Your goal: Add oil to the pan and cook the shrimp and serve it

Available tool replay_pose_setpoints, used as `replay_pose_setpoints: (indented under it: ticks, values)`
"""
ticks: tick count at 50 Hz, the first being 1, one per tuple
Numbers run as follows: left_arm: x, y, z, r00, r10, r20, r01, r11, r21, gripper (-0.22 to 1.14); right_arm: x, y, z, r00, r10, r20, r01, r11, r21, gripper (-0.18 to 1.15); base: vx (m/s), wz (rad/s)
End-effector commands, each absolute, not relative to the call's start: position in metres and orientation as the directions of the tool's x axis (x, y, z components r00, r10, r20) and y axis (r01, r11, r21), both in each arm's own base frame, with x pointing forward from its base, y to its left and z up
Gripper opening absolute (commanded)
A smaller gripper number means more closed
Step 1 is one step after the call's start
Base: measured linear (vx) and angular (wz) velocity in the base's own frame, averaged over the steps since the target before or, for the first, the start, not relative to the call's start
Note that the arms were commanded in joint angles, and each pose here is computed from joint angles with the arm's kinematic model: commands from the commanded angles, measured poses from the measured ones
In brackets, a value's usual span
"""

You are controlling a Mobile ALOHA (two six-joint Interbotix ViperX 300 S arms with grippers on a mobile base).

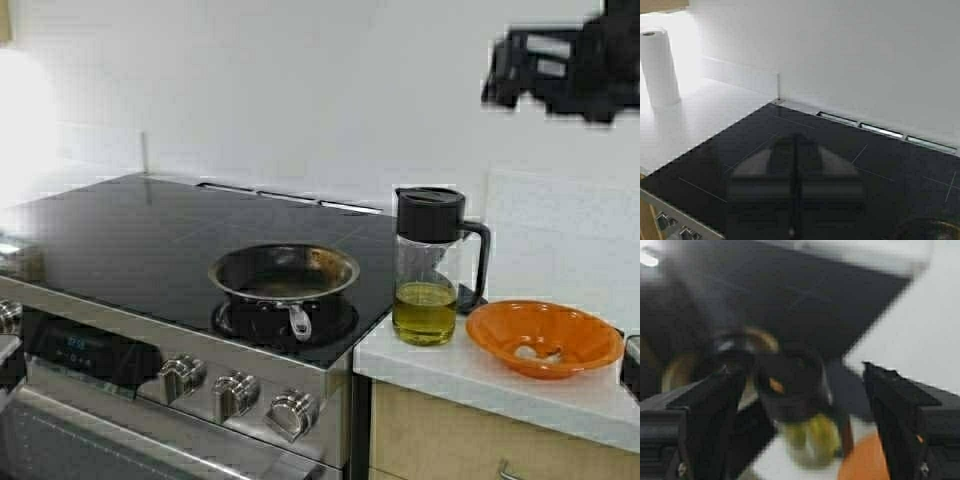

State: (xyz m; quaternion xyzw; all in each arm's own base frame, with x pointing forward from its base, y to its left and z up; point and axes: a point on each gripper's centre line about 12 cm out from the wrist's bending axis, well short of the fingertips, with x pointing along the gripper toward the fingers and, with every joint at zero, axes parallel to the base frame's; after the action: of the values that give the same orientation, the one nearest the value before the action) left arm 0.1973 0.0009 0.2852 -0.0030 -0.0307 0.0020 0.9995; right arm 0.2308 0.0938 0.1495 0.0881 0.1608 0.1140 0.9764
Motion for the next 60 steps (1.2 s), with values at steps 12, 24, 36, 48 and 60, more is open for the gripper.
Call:
replay_pose_setpoints:
  ticks: [12, 24, 36, 48, 60]
  values:
    - [0.198, 0.001, 0.288, 0.997, 0.006, 0.071, -0.005, 1.0, -0.006, 0.03, 0.236, 0.119, 0.077, 0.926, 0.07, -0.371, -0.038, 0.995, 0.094, 1.0, 0.0, 0.0]
    - [0.197, 0.001, 0.285, 0.998, 0.004, 0.066, -0.004, 1.0, -0.008, 0.03, 0.235, 0.122, 0.031, 0.924, -0.103, -0.368, 0.133, 0.989, 0.058, 1.0, 0.0, 0.0]
    - [0.197, 0.001, 0.285, 0.998, 0.006, 0.066, -0.005, 1.0, -0.011, 0.03, 0.237, 0.123, 0.014, 0.923, -0.123, -0.364, 0.145, 0.989, 0.034, 1.0, 0.0, 0.0]
    - [0.196, 0.001, 0.283, 0.998, 0.004, 0.063, -0.003, 1.0, -0.011, 0.03, 0.243, 0.129, 0.004, 0.925, -0.126, -0.358, 0.144, 0.989, 0.026, 1.0, 0.0, 0.0]
    - [0.194, 0.001, 0.283, 0.998, 0.004, 0.067, -0.003, 1.0, -0.011, 0.03, 0.253, 0.135, 0.001, 0.93, -0.128, -0.345, 0.146, 0.989, 0.025, 1.0, 0.0, 0.0]
